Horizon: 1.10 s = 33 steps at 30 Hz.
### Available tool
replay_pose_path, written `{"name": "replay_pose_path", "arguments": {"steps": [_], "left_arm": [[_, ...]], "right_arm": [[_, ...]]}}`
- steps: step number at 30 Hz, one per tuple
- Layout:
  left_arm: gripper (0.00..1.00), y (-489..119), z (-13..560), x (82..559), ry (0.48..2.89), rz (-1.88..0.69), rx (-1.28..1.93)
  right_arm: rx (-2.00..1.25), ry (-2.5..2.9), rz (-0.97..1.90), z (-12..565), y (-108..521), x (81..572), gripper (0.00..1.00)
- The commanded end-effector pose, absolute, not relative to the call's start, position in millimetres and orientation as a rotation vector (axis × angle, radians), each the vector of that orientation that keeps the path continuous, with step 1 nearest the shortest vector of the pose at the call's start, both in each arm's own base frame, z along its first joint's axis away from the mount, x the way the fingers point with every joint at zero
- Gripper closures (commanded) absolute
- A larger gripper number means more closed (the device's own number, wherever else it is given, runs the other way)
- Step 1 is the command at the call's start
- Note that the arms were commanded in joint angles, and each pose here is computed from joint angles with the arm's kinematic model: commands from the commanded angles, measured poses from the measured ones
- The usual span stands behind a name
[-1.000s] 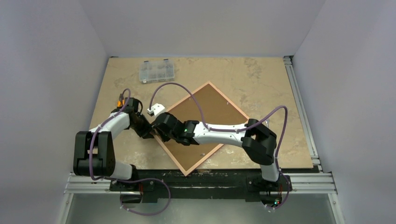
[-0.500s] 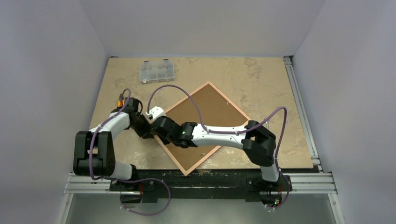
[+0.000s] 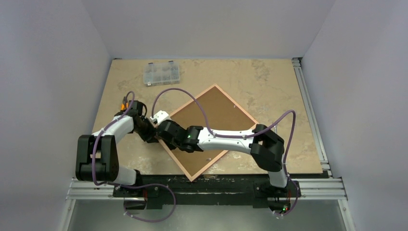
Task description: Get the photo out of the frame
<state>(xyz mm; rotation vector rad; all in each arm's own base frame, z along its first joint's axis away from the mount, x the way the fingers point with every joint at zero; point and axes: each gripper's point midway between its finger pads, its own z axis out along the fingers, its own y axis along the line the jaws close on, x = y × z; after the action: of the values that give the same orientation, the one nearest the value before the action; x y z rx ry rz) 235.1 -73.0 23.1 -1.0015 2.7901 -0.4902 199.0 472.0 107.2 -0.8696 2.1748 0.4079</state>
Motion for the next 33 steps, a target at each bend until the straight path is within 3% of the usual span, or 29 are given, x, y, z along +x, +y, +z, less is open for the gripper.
{"name": "replay_pose_path", "arguments": {"steps": [1,6,23,33], "left_arm": [[1.00,-71.7,29.0,248.0,2.768,-0.508,-0.945],[1.00,-72.0,28.9,248.2,2.768,-0.511,-0.945],[1.00,-71.9,27.9,247.0,2.773,-0.506,-0.958],[1.00,-72.2,27.7,247.0,2.778,-0.508,-0.954]], "right_arm": [[-0.937,2.196,0.473,100.9,480.4,187.2,1.00],[-0.978,2.216,0.478,98.1,486.0,183.6,1.00],[-0.920,2.322,0.106,107.4,449.1,192.6,1.00],[-0.915,2.350,0.071,109.6,440.3,187.9,1.00]]}}
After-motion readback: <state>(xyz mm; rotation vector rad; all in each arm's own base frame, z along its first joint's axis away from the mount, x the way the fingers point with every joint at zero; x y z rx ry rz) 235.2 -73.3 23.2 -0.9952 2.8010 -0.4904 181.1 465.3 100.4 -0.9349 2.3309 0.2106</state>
